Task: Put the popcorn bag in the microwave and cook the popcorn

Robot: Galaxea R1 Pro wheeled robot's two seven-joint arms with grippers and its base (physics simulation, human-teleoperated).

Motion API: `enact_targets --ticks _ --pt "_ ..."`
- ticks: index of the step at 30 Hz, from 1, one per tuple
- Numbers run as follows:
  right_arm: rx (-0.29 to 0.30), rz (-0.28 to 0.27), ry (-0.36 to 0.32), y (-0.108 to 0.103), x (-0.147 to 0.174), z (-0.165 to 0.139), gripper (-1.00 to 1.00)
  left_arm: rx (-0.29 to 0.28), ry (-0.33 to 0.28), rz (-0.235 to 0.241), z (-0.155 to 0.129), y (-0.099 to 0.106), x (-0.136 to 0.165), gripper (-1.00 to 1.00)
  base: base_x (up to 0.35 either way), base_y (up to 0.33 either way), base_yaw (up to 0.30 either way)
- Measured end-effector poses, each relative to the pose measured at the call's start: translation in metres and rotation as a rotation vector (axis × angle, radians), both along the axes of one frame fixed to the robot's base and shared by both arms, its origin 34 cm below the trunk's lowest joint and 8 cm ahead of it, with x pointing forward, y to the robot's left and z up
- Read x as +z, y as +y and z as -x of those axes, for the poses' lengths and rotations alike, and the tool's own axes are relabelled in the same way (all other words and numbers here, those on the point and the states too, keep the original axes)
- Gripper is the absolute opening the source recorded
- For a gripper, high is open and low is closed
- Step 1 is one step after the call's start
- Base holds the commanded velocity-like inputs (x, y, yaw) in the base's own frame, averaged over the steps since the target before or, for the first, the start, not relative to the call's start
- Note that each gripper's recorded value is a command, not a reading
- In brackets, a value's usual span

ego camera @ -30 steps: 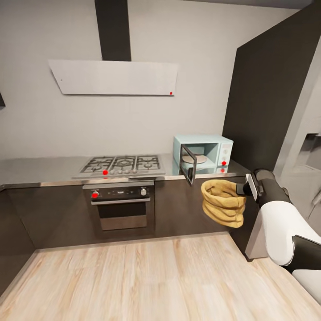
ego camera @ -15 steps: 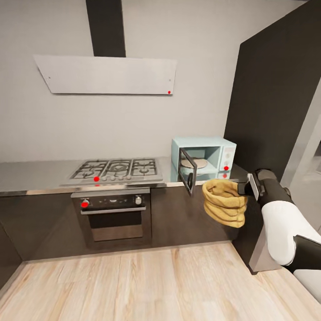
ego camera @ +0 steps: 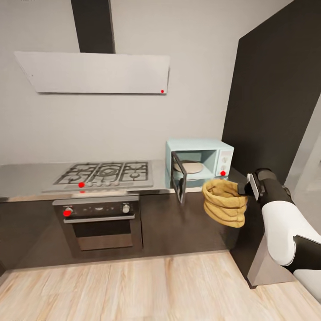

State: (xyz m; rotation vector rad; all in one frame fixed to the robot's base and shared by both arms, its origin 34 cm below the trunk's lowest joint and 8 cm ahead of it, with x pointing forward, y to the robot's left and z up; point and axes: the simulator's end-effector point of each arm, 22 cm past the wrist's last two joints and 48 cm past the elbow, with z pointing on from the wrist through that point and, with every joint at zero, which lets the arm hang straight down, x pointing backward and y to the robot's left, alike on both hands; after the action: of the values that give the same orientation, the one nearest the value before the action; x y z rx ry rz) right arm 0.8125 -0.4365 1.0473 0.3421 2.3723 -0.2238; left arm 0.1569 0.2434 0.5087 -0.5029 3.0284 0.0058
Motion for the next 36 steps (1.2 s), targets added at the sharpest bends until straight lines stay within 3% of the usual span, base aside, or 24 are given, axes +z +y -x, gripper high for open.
enact_targets --ticks 13,21,23,28,36 --pt "0.001 -0.002 0.001 0.001 0.000 0.000 -1.00 0.001 -0.007 -0.002 -0.002 0.001 0.000 1.00 0.168 -0.252 0.259" --pt "0.007 -0.010 -0.004 0.004 -0.001 -0.002 -1.00 0.011 -0.007 -0.002 -0.002 0.001 0.000 1.00 0.012 -0.021 0.023" --pt "0.023 -0.025 -0.031 0.014 0.005 -0.007 -1.00 0.013 -0.007 -0.003 -0.002 0.002 0.000 1.00 0.000 0.000 0.000" --pt "0.016 -0.001 -0.068 0.009 0.018 -0.011 -1.00 0.012 -0.007 -0.003 -0.002 0.002 0.000 1.00 0.000 0.000 0.000" --pt "0.014 0.002 -0.071 0.008 0.019 -0.012 -1.00 0.014 -0.006 -0.003 -0.002 0.001 0.000 1.00 0.000 -0.166 0.000"
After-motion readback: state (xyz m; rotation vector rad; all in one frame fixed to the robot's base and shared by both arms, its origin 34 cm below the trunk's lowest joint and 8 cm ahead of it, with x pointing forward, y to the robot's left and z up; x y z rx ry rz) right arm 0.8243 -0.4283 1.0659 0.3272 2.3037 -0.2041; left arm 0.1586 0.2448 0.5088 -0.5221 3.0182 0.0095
